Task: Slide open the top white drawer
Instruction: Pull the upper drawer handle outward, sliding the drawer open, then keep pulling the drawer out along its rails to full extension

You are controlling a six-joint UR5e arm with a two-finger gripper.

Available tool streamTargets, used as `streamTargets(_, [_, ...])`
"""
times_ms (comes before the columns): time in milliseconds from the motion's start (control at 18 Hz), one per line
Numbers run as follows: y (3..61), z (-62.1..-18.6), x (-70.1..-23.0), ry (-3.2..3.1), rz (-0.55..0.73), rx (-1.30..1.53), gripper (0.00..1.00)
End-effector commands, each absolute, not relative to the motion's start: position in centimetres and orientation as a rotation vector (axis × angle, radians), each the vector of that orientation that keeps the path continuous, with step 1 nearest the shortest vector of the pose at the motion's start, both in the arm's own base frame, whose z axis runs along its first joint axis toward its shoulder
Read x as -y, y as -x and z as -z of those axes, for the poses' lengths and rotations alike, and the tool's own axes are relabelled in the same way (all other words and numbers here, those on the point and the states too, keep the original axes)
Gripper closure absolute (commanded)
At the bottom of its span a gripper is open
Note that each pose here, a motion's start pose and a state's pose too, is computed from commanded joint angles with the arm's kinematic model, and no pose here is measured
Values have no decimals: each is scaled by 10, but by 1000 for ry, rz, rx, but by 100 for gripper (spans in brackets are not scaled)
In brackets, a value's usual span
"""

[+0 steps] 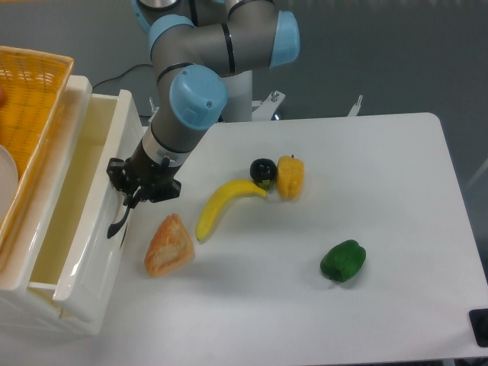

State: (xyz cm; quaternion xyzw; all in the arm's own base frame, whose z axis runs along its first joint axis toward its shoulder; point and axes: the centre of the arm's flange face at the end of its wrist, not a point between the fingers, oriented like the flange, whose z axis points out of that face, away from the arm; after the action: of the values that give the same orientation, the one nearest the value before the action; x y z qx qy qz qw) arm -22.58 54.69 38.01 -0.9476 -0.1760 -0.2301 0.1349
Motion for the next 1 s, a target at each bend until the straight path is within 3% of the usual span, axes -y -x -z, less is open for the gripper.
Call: streamTargets(1000, [262,-381,-531,2727,631,592,86])
